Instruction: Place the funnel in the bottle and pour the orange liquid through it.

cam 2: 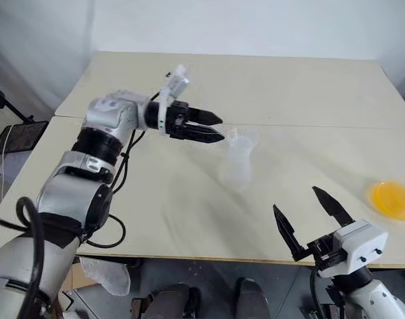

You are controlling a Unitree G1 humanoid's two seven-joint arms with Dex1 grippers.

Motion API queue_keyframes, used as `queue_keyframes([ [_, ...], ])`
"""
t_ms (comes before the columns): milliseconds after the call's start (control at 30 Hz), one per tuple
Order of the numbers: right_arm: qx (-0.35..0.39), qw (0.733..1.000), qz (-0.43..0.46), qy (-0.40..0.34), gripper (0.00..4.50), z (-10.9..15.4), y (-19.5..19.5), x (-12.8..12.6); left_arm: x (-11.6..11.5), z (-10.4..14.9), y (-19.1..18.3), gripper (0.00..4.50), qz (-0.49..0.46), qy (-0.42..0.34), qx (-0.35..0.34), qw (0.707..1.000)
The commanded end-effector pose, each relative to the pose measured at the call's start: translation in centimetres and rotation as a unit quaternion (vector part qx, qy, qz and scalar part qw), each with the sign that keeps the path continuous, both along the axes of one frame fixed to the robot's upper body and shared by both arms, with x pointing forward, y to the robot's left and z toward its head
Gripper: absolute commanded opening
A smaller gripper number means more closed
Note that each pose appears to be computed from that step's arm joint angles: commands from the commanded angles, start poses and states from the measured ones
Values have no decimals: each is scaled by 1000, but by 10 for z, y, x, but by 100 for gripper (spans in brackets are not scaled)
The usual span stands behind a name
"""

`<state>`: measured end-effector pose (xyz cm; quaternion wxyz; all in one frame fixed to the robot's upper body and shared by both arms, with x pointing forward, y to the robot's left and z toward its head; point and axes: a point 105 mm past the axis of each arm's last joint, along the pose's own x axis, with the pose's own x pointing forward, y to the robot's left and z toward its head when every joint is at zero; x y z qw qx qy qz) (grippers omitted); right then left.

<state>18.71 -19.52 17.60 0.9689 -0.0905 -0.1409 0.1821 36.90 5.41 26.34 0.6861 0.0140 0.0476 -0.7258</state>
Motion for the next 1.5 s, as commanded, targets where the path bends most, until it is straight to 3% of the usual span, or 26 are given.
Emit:
queue_keyframes([
  [33, -18, 998, -39, -41, 450, 13, -17, -3, -12, 6, 38, 448, 3, -91, -29, 995],
  [167, 3, 990, -125, -71, 450, 19, -54, -12, -19, -41, 83, 448, 85, -146, 8, 986],
  [367, -8, 966, -246, -76, 450, 10, -96, -49, -41, -86, 100, 448, 151, -116, -10, 982],
  [533, -10, 945, -319, -64, 450, -3, -114, -82, -46, -97, 93, 448, 173, -102, -38, 979],
  [800, 22, 911, -408, -54, 450, -18, -129, -129, -60, -96, 67, 448, 98, -81, -48, 991],
  [967, 46, 913, -399, -70, 450, -8, -138, -109, -60, -91, 66, 448, 92, -95, -56, 990],
  [1233, 95, 895, -429, -71, 450, 12, -183, -67, -65, -83, 67, 448, 97, -110, -66, 987],
  [1500, 127, 916, -379, -38, 450, 31, -206, -4, -73, -81, 66, 448, 114, -114, -77, 984],
])
